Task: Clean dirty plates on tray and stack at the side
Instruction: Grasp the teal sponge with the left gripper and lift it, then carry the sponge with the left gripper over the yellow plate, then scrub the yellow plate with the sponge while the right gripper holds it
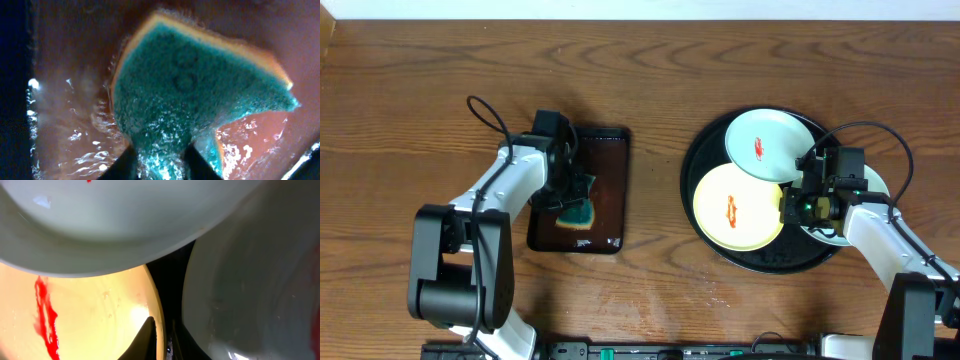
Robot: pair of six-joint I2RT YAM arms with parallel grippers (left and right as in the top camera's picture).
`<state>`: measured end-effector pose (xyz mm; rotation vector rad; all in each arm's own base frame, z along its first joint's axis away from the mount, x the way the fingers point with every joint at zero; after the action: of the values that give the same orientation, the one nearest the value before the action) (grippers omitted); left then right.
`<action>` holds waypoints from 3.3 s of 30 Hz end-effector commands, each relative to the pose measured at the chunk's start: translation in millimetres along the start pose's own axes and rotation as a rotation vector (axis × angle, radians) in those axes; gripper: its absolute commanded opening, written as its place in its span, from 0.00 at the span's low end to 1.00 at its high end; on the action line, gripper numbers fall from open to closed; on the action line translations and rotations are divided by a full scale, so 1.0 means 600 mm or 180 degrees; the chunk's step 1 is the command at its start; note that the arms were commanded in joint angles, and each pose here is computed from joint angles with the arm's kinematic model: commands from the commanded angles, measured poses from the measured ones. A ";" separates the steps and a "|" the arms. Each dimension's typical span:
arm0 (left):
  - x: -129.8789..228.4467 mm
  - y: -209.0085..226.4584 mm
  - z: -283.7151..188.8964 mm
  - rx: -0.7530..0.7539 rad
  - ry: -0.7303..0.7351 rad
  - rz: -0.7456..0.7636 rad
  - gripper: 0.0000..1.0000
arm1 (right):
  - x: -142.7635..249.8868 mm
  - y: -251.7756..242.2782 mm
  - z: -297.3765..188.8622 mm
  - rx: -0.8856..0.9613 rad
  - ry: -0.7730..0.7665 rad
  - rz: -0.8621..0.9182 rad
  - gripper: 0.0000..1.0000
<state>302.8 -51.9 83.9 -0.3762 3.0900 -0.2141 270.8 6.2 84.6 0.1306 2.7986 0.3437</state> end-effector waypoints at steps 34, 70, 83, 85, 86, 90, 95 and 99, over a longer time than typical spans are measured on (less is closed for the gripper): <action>0.045 -0.294 -0.187 0.1079 -0.0566 0.1011 0.07 | 0.005 0.022 0.017 -0.0510 -0.0206 -0.0067 0.31; 0.142 -0.477 0.082 0.1642 0.0532 0.0948 0.08 | 0.016 0.013 0.037 -0.0428 -0.0039 0.0045 0.01; 0.106 -0.441 0.117 0.0853 -0.0056 0.1190 0.07 | 0.019 0.013 0.037 -0.0426 -0.0008 0.0053 0.01; 0.086 -0.410 0.113 0.0274 -0.0312 0.1188 0.07 | 0.020 0.014 0.037 -0.0425 0.0002 0.0054 0.01; 0.078 -0.400 0.108 0.0055 -0.0400 0.1190 0.07 | 0.020 0.014 0.037 -0.0427 0.0006 0.0050 0.01; 0.054 -0.370 0.074 -0.0735 -0.0748 0.1247 0.07 | 0.020 0.014 0.037 -0.0426 0.0006 0.0052 0.01; 0.047 -0.360 0.064 -0.0981 -0.0854 0.1285 0.07 | 0.020 0.014 0.037 -0.0425 0.0006 0.0051 0.01; 0.048 -0.374 0.067 -0.0768 -0.0816 0.1274 0.07 | 0.021 0.014 0.037 -0.0425 0.0011 0.0052 0.01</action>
<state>313.5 -307.4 96.6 0.2337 2.9083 -0.0541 273.5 17.8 72.3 0.1325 2.7198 0.5323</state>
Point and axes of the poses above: each gripper's point midway between its finger pads, its own z axis out along the fingers, its own y axis along the line the jaws close on, x = y × z, the point moved 8 cm from there along -z, back along the fingers, and after that the axes turned 1 degree about -z, right-handed, at the moved point
